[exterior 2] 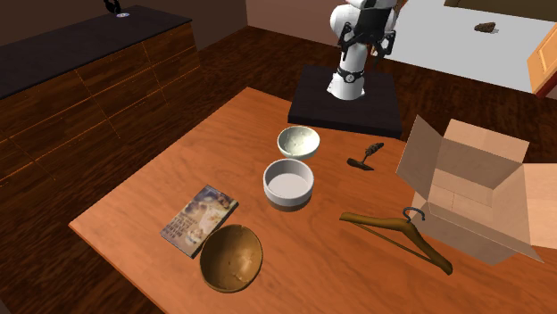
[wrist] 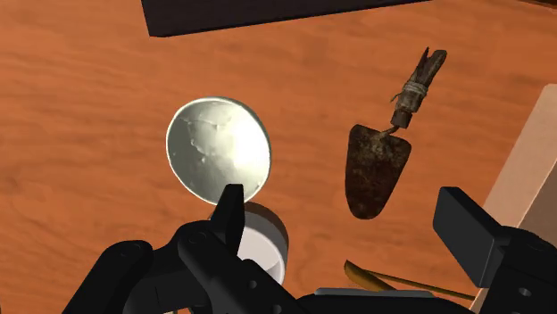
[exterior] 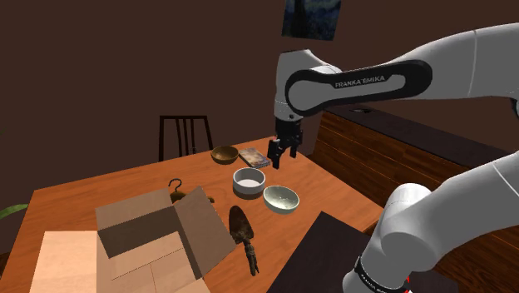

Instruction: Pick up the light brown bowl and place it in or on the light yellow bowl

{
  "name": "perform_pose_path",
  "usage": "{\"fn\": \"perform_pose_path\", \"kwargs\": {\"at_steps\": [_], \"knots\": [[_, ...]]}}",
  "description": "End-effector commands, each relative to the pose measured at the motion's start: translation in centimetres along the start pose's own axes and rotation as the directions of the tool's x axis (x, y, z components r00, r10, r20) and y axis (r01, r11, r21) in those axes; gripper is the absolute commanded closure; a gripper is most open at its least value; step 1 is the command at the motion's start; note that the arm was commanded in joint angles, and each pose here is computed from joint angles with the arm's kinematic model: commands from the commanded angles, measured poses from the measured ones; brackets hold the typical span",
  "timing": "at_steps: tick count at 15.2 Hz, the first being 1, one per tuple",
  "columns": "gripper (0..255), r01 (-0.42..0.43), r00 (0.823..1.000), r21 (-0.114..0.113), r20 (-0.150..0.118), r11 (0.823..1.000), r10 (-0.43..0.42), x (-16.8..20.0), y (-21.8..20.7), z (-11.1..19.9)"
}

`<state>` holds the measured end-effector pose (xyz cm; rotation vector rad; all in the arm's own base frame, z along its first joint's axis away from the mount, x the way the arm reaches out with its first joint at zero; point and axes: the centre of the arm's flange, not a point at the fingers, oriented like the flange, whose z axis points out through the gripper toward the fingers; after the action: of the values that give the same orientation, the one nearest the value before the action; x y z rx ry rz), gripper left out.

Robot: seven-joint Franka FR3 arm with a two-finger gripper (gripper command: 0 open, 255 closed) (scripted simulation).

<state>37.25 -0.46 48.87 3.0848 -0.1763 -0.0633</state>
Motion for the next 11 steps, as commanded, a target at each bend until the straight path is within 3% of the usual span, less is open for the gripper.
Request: {"fn": "perform_pose_path", "kwargs": {"at_steps": [1,11], "knots": [[0,0.005,1.0,0.003,-0.005,1.0,-0.005,1.7,0.5,2.0],[0,0.029,0.999,0.019,-0.017,0.999,-0.029,10.9,2.3,11.2]]}}
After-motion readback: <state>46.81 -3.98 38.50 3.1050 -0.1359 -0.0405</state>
